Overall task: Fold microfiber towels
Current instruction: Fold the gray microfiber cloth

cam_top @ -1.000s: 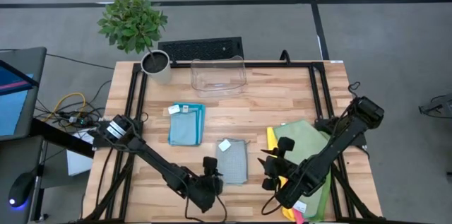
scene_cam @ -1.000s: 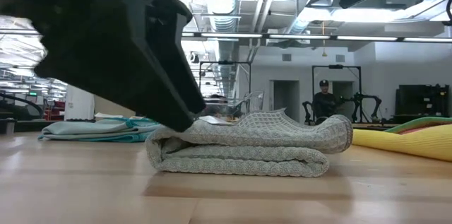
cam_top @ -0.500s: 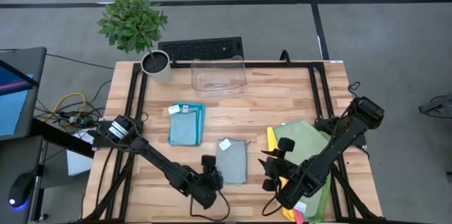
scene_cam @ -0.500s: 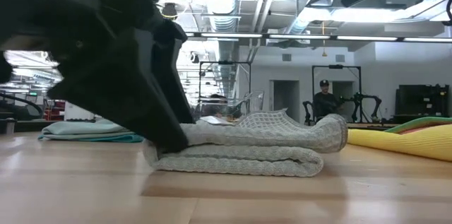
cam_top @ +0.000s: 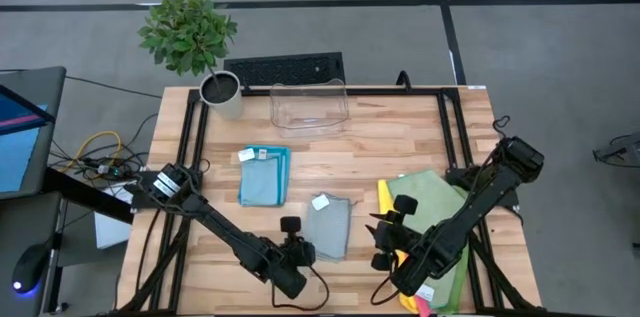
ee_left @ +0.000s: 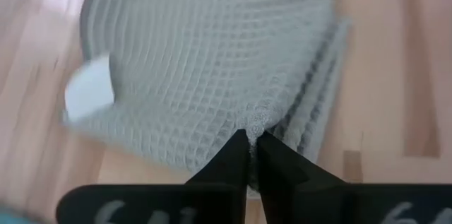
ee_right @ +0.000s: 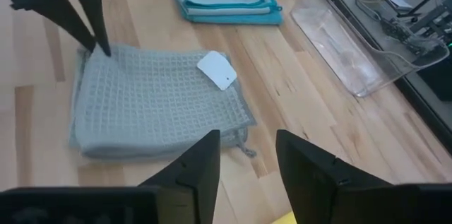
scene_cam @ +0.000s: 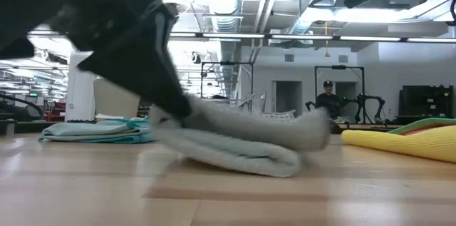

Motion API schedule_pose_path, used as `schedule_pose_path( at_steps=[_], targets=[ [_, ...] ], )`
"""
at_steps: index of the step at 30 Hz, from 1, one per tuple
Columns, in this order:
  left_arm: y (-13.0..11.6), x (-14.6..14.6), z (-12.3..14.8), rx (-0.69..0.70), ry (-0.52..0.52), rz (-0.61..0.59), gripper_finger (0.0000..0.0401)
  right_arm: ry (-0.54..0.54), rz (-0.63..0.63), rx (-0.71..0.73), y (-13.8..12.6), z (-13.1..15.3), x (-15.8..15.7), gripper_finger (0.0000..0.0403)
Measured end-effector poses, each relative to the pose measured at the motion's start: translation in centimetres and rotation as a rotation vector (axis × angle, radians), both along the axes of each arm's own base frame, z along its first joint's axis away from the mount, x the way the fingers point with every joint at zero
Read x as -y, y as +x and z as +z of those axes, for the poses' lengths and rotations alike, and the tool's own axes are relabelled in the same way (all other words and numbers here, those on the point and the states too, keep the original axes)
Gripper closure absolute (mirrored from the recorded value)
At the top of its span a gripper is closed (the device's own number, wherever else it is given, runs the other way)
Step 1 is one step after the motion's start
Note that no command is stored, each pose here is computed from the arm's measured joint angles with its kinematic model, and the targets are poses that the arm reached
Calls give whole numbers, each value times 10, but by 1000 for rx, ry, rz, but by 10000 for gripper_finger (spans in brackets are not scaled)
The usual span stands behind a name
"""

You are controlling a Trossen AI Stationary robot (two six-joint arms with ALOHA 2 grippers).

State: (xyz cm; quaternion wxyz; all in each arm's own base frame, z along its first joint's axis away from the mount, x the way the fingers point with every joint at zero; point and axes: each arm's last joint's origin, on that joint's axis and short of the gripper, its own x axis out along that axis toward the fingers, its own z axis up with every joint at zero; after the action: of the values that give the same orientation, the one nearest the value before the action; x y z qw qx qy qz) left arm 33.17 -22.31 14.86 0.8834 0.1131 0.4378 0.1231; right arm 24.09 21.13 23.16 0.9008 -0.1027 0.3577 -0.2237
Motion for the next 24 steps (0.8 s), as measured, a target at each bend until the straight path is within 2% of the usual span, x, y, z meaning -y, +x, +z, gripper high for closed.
schedule_pose_path(
  at_steps=[5, 8, 13, 18, 24],
  targets=[
    [-7, 6, -1, 66, -29, 97, 398, 7, 0, 7, 1, 0, -1, 240],
    [-13, 8, -4, 148, -47, 194, 397, 32, 1, 34, 4, -1, -4, 240],
    [-30, 13, -17, 283, -111, 345, 399, 58, 39, 72, 8, -20, -7, 240],
    [-46, 19, -28, 368, -184, 438, 399, 65, 36, 82, 7, -33, -3, 240],
    [-66, 21, -43, 595, -278, 559, 399, 82, 63, 130, 18, -29, -4, 240]
  ],
)
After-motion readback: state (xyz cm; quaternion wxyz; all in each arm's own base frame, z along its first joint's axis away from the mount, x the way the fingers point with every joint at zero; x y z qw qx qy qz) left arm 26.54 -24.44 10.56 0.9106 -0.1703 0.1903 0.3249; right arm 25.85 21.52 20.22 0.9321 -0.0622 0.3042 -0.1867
